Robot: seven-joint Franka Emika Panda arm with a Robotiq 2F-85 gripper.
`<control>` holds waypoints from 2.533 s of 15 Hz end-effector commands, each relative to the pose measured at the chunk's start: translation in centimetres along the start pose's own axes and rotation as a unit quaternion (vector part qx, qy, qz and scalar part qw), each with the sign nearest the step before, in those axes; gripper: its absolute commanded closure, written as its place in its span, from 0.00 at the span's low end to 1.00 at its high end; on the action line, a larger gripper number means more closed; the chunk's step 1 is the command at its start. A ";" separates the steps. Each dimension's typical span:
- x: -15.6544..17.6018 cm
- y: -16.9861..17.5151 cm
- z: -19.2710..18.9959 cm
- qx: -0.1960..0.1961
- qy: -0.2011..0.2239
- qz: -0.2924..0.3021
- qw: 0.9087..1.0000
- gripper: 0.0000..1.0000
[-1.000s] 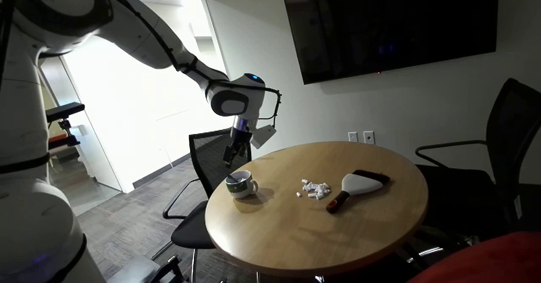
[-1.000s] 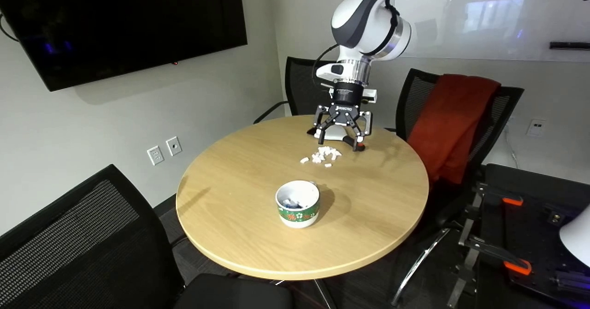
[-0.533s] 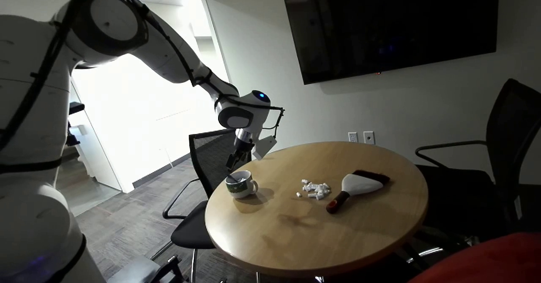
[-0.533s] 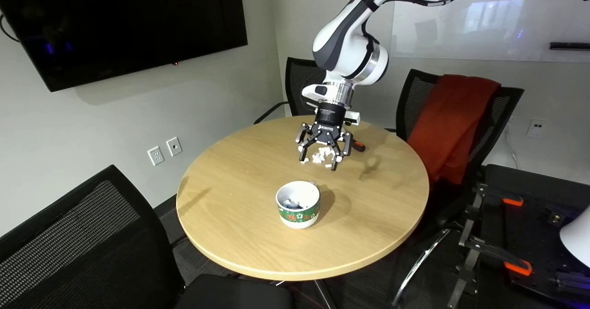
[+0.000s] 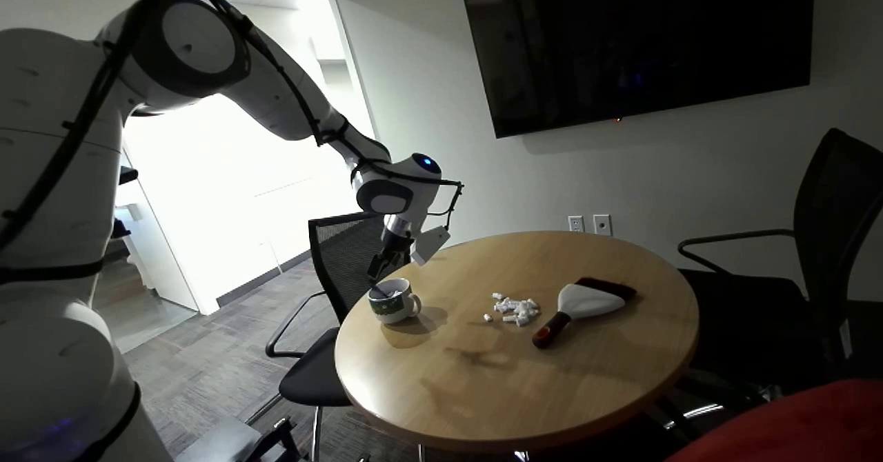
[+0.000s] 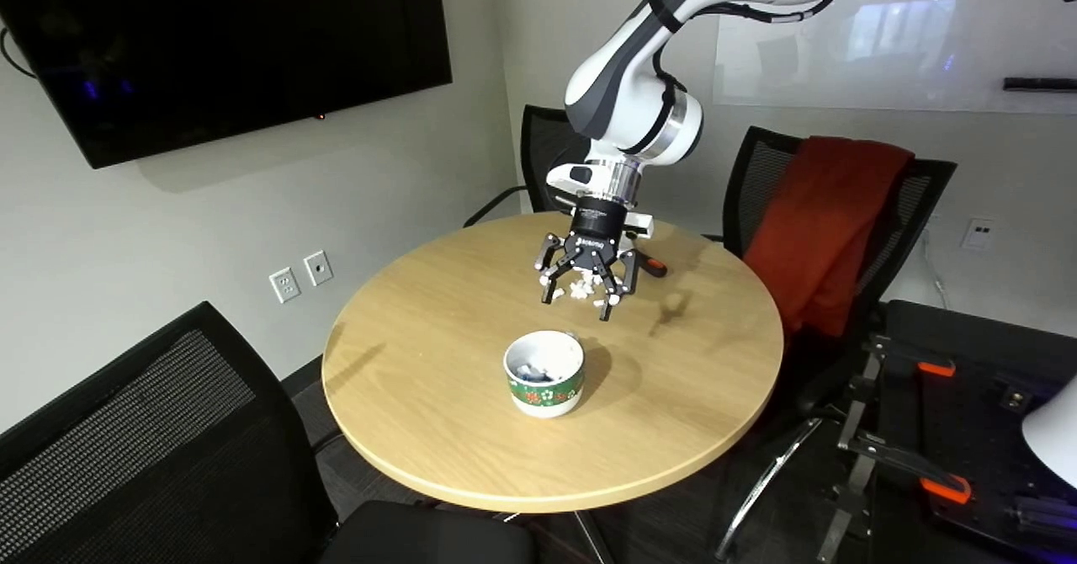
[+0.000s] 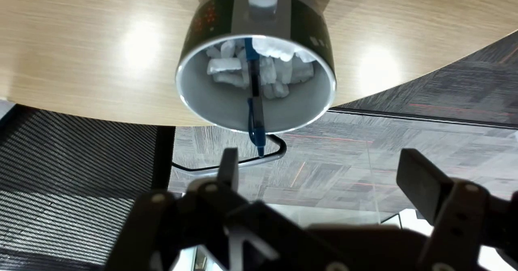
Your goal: Remove the pen from the mug cup and place it on the table
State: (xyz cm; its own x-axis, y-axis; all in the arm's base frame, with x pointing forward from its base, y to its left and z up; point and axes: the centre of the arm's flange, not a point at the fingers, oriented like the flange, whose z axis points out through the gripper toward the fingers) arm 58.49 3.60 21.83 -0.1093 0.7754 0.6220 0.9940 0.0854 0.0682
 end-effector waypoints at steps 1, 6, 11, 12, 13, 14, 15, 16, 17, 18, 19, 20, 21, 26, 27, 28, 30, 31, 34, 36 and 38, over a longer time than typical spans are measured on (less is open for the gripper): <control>0.0 0.0 0.0 0.000 0.000 0.000 1.000 0.00; 0.1 0.1 0.1 0.001 0.001 -0.008 1.000 0.00; 0.4 0.5 1.4 -0.007 0.004 -0.067 0.998 0.00; 0.4 0.6 1.8 -0.008 0.005 -0.078 0.997 0.00; 0.3 0.7 2.1 -0.010 0.005 -0.086 0.996 0.00; 0.1 0.9 2.5 -0.012 0.003 -0.094 0.996 0.00; -0.1 1.1 2.8 -0.012 0.002 -0.099 0.995 0.00; -0.2 1.4 3.2 -0.011 0.004 -0.105 0.994 0.00; -0.3 1.5 3.4 -0.012 0.004 -0.108 0.994 0.00; -0.3 1.8 3.8 -0.011 0.005 -0.110 0.994 0.06; -0.3 2.0 4.1 -0.011 0.004 -0.114 0.993 0.14; -0.2 2.2 4.4 -0.011 0.005 -0.115 0.993 0.17; -0.1 2.5 4.7 -0.012 0.006 -0.115 0.993 0.20; 0.4 3.4 5.7 -0.021 0.005 -0.109 0.994 0.57; 0.5 3.5 5.9 -0.022 0.004 -0.107 0.994 0.61; 0.5 3.6 6.1 -0.022 0.003 -0.106 0.994 0.64; 0.5 3.7 6.6 -0.020 0.000 -0.104 0.994 0.64; 0.5 3.8 6.9 -0.018 -0.001 -0.103 0.994 0.63; 0.5 3.8 7.6 -0.014 -0.002 -0.103 0.995 0.61; 0.7 3.9 8.1 -0.012 -0.001 -0.104 0.995 0.61; 0.9 4.1 8.6 -0.012 -0.002 -0.105 0.994 0.63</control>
State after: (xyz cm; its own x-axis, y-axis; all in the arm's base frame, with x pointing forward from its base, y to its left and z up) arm 61.49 9.00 16.14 -0.3217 0.7307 0.6021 0.9468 0.2524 0.1996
